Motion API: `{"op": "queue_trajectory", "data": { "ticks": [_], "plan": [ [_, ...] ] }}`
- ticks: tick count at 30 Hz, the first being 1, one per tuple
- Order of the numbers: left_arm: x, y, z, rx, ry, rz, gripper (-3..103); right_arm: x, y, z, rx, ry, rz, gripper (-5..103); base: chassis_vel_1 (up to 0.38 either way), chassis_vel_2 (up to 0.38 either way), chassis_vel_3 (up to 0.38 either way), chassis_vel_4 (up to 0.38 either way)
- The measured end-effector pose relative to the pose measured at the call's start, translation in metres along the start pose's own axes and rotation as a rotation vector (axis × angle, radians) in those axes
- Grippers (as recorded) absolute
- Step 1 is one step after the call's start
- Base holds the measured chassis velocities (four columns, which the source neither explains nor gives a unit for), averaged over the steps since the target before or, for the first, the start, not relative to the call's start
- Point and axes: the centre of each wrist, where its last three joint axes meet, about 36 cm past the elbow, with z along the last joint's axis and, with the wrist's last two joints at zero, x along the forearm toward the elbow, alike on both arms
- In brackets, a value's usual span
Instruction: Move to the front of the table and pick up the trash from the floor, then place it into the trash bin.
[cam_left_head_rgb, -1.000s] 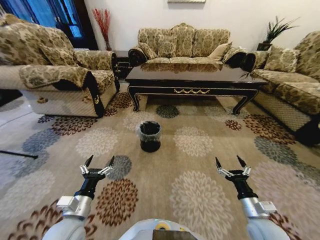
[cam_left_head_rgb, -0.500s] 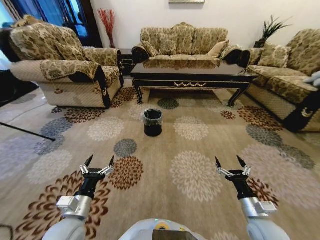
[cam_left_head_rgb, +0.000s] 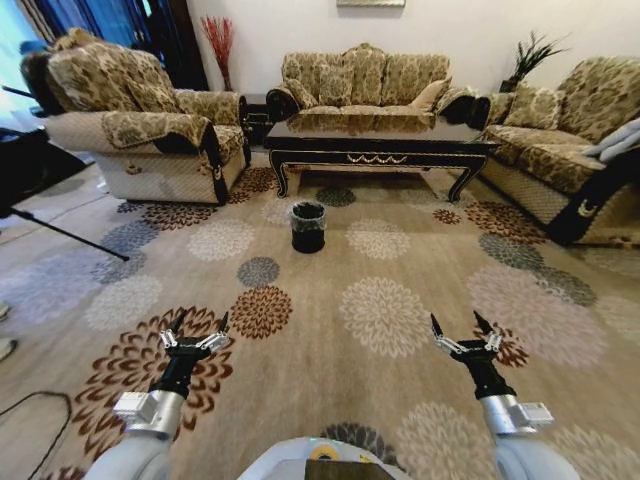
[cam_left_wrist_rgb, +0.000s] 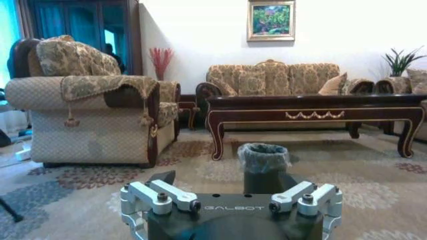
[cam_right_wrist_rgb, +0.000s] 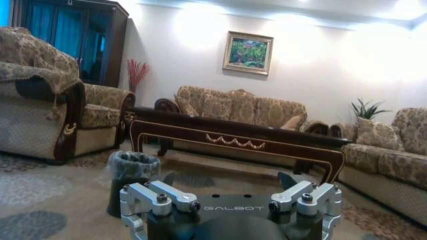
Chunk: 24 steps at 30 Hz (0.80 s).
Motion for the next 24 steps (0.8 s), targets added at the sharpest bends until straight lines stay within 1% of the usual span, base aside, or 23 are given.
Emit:
{"op": "queue_trajectory", "data": {
  "ticks": [4, 7, 24],
  "plan": [
    [0.0001, 0.0000, 0.0000, 0.000, 0.000, 0.000, 100, 0.0002, 0.0000, 0.0000, 0.000, 0.000, 0.000, 100, 0.220, -0.245, -0.214, 0.239],
    [0.0001, 0.0000, 0.0000, 0.000, 0.000, 0.000, 100, 0.0002, 0.0000, 0.0001, 0.000, 0.001, 0.000, 100, 0.106, -0.052, -0.073, 0.094],
    [0.0000, 0.0000, 0.0000, 0.000, 0.000, 0.000, 100, 0.0000, 0.0000, 0.0000, 0.000, 0.000, 0.000, 100, -0.010, 0.013, 0.013, -0.016]
  ]
}}
